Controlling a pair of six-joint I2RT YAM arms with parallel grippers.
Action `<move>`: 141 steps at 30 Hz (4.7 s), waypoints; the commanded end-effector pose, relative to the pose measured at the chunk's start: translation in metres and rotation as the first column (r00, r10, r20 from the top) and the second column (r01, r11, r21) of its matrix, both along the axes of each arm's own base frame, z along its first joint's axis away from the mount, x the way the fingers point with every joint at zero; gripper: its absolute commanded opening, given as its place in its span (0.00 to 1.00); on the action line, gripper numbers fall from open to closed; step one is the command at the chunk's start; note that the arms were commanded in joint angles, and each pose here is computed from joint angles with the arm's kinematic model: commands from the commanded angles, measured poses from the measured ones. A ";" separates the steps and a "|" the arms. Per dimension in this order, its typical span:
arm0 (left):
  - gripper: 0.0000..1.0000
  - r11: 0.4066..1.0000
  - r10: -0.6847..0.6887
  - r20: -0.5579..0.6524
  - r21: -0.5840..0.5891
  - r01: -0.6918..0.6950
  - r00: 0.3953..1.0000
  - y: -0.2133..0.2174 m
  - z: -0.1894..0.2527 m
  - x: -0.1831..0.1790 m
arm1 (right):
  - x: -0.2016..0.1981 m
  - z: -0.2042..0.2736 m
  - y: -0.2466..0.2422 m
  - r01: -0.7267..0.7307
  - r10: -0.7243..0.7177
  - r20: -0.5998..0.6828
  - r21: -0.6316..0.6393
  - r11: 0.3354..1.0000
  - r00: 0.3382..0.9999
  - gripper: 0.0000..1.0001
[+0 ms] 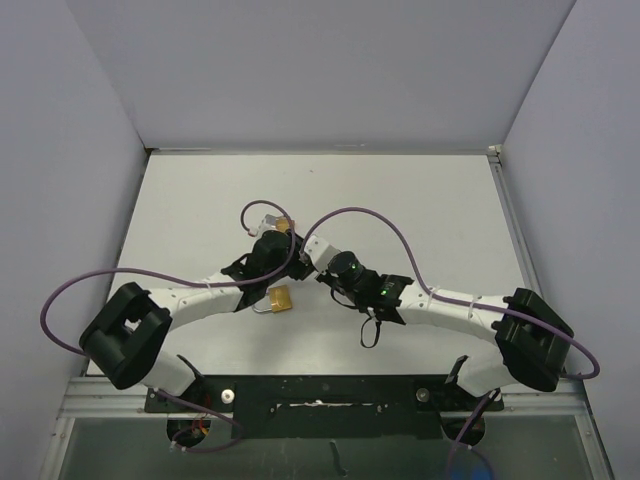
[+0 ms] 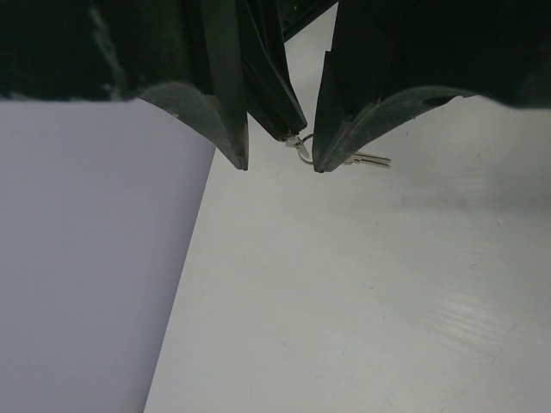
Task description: Unlock with the key
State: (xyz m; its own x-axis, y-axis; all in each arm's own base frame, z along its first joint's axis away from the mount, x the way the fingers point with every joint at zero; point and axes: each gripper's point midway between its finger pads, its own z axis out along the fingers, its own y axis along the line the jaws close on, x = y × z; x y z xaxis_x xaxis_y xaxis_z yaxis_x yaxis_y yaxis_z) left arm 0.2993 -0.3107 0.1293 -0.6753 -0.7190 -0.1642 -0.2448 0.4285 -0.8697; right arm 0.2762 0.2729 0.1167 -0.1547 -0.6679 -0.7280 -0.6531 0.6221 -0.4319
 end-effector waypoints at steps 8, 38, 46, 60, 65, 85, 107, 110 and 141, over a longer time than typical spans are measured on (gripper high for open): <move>0.25 0.995 -0.014 0.077 -0.097 0.021 0.997 -0.020 0.034 0.012 | 0.012 0.028 0.015 0.006 -0.011 0.075 0.072 0.997 0.997 0.00; 0.00 0.995 -0.038 0.080 -0.093 0.046 0.996 -0.019 0.017 0.006 | 0.017 0.056 0.000 0.075 -0.085 0.086 0.123 0.990 0.993 0.34; 0.00 0.994 -0.019 0.160 -0.102 0.036 0.987 -0.004 0.018 0.011 | 0.010 0.080 -0.036 0.140 -0.149 0.018 0.251 0.958 0.989 0.44; 0.00 0.978 0.006 0.548 -0.179 0.111 0.836 0.007 0.056 0.011 | 0.026 0.080 -0.084 0.307 -0.075 -0.362 0.641 0.704 0.929 0.55; 0.00 0.943 0.072 0.581 -0.305 0.135 0.811 -0.006 0.067 0.023 | 0.034 0.083 -0.083 0.322 0.033 -0.416 0.748 0.581 0.909 0.54; 0.00 0.889 0.135 0.569 -0.432 0.155 0.811 -0.063 0.095 0.030 | 0.058 0.083 -0.095 0.355 0.208 -0.438 0.870 0.342 0.875 0.51; 0.00 0.877 0.138 0.563 -0.451 0.163 0.815 -0.080 0.096 0.028 | 0.058 0.080 -0.085 0.361 0.321 -0.412 0.909 0.207 0.853 0.33; 0.00 0.876 0.138 0.560 -0.453 0.163 0.817 -0.082 0.095 0.028 | 0.057 0.080 -0.085 0.360 0.333 -0.407 0.912 0.196 0.850 0.31; 0.00 0.873 0.180 0.531 -0.474 0.114 0.828 -0.084 0.090 0.030 | 0.055 0.081 -0.080 0.360 0.379 -0.384 0.923 0.136 0.842 0.01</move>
